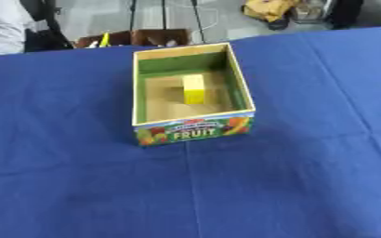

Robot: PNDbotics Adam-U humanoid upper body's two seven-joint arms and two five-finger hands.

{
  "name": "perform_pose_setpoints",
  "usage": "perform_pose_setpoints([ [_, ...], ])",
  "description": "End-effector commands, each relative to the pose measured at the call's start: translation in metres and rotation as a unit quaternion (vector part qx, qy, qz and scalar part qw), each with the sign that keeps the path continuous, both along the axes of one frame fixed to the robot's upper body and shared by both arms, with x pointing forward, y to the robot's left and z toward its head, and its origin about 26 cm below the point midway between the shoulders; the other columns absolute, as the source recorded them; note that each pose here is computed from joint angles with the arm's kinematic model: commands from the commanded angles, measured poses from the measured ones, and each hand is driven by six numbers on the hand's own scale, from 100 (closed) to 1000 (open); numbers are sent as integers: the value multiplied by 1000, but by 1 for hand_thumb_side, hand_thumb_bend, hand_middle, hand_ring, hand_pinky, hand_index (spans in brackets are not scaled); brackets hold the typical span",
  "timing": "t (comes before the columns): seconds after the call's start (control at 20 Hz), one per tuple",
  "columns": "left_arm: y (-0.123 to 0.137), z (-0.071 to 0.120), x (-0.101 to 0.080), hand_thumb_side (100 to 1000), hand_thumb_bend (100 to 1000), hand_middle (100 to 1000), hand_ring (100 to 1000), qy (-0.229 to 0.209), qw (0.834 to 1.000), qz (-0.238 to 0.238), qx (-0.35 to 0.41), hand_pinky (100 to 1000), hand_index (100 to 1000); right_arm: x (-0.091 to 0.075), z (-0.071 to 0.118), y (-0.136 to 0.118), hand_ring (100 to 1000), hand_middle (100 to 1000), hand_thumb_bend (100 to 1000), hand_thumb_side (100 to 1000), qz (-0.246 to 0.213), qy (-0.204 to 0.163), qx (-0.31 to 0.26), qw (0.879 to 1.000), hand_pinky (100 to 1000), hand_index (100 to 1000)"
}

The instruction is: Pick up objects on the table and place them in the box.

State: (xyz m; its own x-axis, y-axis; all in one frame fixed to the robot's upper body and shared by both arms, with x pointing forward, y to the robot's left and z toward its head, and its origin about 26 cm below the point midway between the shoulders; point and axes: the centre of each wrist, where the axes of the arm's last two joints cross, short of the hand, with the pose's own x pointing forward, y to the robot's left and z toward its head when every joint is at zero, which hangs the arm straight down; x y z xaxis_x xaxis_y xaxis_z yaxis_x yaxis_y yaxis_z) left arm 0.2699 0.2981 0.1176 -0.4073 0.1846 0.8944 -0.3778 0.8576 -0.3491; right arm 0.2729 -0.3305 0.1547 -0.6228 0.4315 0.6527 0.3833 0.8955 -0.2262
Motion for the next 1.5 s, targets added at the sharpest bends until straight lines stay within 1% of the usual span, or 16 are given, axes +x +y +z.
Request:
perform_pose_setpoints([
  [0.05,3,9,-2,665,100,422,408,-17,1000,8,8,324,605,-2,7,-3,765,540,100,603,-3,-13,-6,1000,555,782],
  [0.1,3,9,-2,665,100,422,408,-17,1000,8,8,324,605,-2,7,-3,765,540,100,603,-3,-13,-6,1000,555,782],
  [0.15,4,8,-2,662,100,414,403,-17,1000,11,9,321,561,-2,7,-3,782,546,100,620,-5,-13,-5,1000,606,782],
  [0.45,5,8,-2,657,100,413,401,-11,1000,26,14,321,528,-2,8,-3,791,548,100,625,-11,-16,-3,1000,628,780],
  [0.85,5,8,-3,655,100,410,399,-13,999,29,13,321,513,-1,9,-2,787,546,100,622,-8,-22,1,1000,624,778],
  [0.9,5,8,-3,656,100,408,398,-13,999,29,13,322,506,-1,9,-2,787,547,100,619,-8,-23,1,1000,623,759],
  [0.95,5,8,-3,656,100,407,398,-13,999,29,13,321,501,-1,9,-2,786,549,100,618,-8,-23,1,1000,620,694],
  [1.0,5,8,-3,656,100,407,398,-13,999,29,13,321,500,-1,9,-2,785,549,100,617,-9,-23,1,1000,619,676],
  [1.25,5,8,-3,658,100,408,398,-14,999,26,14,322,494,0,9,-2,783,549,100,615,-10,-25,2,1000,616,651],
  [1.5,5,7,-3,658,100,409,398,-15,999,26,14,323,492,0,10,-1,782,546,100,612,-10,-24,2,1000,613,578],
])
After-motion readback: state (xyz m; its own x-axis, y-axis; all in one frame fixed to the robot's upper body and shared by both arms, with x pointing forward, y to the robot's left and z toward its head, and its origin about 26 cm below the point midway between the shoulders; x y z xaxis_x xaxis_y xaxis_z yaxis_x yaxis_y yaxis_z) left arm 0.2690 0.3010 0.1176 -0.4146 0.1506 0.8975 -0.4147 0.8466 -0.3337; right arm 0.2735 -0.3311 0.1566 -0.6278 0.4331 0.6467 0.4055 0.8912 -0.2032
